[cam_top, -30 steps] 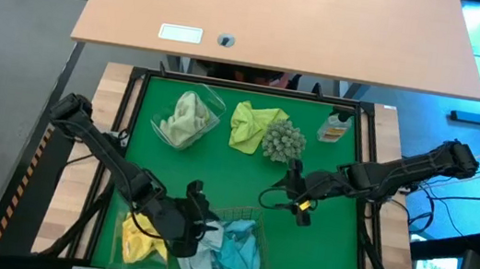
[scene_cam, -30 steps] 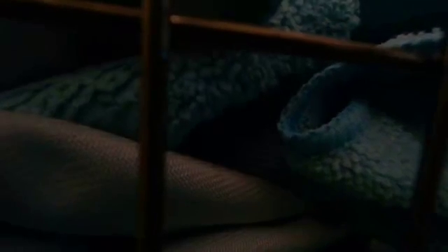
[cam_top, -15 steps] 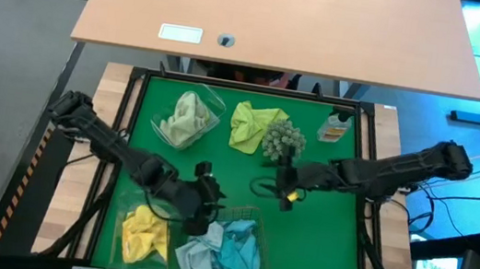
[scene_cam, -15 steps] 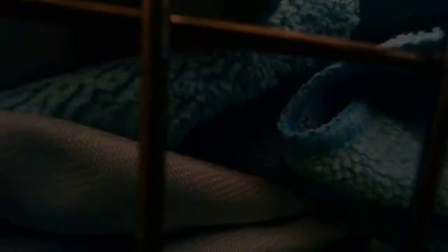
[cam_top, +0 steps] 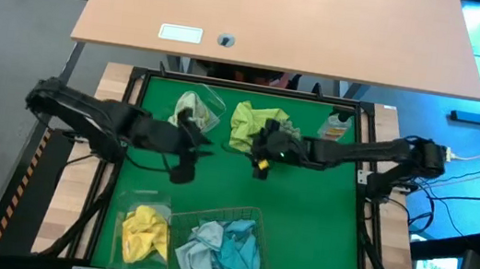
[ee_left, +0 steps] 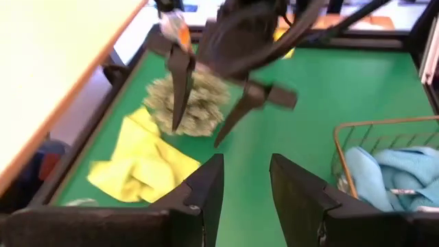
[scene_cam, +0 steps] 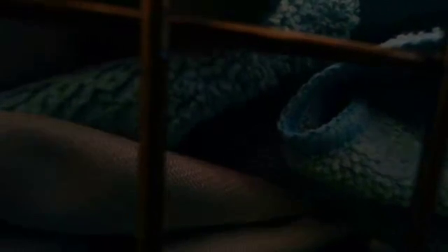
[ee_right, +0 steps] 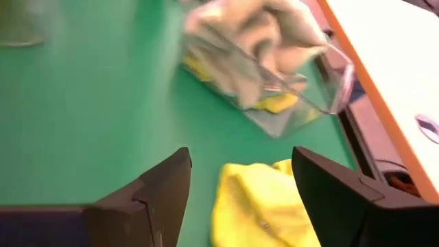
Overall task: Sort microfiber towel by color & place in baskets
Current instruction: Put the yellow green microfiber towel into the transparent bin
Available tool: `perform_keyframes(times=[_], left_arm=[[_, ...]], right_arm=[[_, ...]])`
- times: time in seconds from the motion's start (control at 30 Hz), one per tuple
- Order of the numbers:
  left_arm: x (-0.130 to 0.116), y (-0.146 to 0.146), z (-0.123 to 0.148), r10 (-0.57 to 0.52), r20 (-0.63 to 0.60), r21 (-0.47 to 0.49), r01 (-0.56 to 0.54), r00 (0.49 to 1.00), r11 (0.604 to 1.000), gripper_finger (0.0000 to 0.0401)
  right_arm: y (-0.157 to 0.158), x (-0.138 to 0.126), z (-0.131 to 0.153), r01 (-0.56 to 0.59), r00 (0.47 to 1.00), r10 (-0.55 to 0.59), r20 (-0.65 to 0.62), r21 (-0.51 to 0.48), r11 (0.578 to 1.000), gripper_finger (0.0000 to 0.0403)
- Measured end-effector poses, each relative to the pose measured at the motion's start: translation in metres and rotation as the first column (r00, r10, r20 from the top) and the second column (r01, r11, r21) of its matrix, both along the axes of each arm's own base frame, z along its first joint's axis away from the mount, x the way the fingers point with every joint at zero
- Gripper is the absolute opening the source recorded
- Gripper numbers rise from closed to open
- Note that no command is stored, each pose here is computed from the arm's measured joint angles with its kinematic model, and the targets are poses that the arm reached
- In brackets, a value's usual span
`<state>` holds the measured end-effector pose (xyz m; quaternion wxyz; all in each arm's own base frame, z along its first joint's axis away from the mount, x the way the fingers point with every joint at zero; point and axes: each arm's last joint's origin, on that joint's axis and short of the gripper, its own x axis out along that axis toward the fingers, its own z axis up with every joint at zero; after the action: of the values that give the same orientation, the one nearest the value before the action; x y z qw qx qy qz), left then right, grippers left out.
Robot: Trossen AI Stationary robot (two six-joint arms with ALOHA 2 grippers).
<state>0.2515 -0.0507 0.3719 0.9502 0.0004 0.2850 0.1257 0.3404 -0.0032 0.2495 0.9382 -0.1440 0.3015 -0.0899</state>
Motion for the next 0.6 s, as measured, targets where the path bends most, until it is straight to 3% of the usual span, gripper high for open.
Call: perform_keyframes(times=[0.23,0.43,0.6], left_arm=[[-0.026,0.017,0.021,-0.017,0.062,0.040,0.014,0.998,0.999,0.0114],[-0.029,0.024,0.021,-0.017,0.036,0.046,0.016,0.999,0.999,0.0114],[-0.030,0.024,0.020,-0.033,0.022,0.034,0.032,0.999,0.999,0.0114]], right_arm=[[-0.028,0.022,-0.018,0.077,0.996,-0.077,-0.051,0.000,0.997,0.0253],[-0.042,0.034,-0.041,0.102,0.988,-0.101,-0.119,0.002,0.995,0.0253],[-0.043,0.041,-0.056,0.059,0.982,-0.069,-0.179,-0.061,0.996,0.0253]])
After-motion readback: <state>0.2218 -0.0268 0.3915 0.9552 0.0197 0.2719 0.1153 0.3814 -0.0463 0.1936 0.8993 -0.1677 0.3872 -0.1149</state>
